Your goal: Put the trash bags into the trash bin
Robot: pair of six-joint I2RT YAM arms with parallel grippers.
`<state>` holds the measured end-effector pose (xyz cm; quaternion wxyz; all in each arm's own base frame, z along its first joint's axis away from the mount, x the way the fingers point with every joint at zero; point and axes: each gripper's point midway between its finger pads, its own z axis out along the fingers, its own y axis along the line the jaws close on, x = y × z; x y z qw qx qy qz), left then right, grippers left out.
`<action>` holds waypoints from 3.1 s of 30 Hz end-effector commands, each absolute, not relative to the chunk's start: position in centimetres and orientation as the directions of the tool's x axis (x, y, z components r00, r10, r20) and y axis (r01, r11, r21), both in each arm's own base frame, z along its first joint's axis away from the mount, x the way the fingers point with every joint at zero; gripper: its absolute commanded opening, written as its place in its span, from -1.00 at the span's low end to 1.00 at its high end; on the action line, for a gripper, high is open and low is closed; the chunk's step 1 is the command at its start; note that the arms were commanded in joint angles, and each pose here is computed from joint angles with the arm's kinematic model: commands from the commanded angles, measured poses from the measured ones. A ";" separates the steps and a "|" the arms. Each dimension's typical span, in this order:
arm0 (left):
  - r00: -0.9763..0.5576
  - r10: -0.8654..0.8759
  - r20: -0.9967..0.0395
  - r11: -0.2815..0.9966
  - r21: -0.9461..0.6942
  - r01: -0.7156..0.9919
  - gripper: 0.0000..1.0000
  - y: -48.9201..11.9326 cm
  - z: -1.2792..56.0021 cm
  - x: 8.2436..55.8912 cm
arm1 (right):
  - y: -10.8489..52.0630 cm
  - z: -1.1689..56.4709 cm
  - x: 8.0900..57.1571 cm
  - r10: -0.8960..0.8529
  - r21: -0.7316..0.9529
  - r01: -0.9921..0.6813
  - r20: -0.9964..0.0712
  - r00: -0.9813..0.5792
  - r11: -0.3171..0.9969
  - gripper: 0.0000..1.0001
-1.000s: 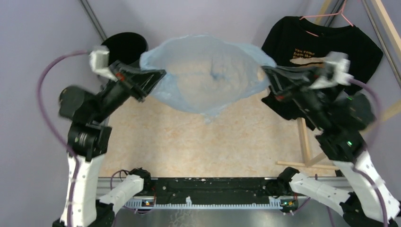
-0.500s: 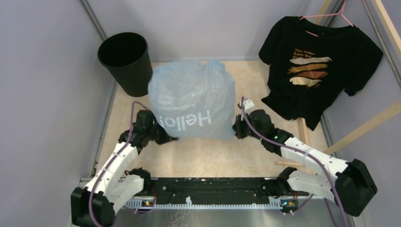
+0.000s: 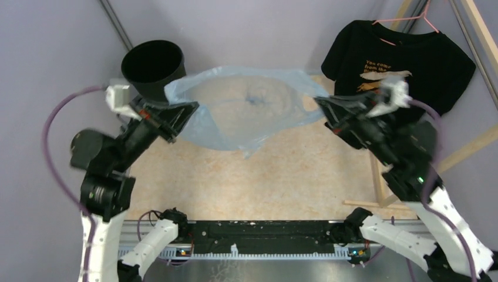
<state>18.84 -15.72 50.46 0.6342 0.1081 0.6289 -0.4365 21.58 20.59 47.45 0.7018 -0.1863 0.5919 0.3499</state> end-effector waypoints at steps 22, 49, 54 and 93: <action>-0.439 -0.414 -0.798 0.750 -0.572 0.332 -1.00 -13.4 34.8 22.7 | 21.3 36.1 23.6 0.163 0.235 -0.626 -0.972 -0.172 0.744 -1.00; -0.538 -0.353 -0.765 0.461 -0.643 0.611 -1.00 -21.1 37.8 21.7 | 30.6 34.9 21.7 0.115 0.349 -0.840 -0.936 -0.333 0.415 -1.00; -0.561 -0.271 -0.782 0.473 -0.616 0.630 -1.00 -25.7 36.3 20.6 | 35.6 35.6 19.6 0.084 0.333 -0.885 -0.942 -0.324 0.325 -1.00; -0.585 -0.273 -0.764 0.527 -0.628 0.573 -1.00 -24.7 33.9 20.1 | 37.4 31.7 19.6 0.094 0.401 -0.835 -0.914 -0.396 0.376 0.19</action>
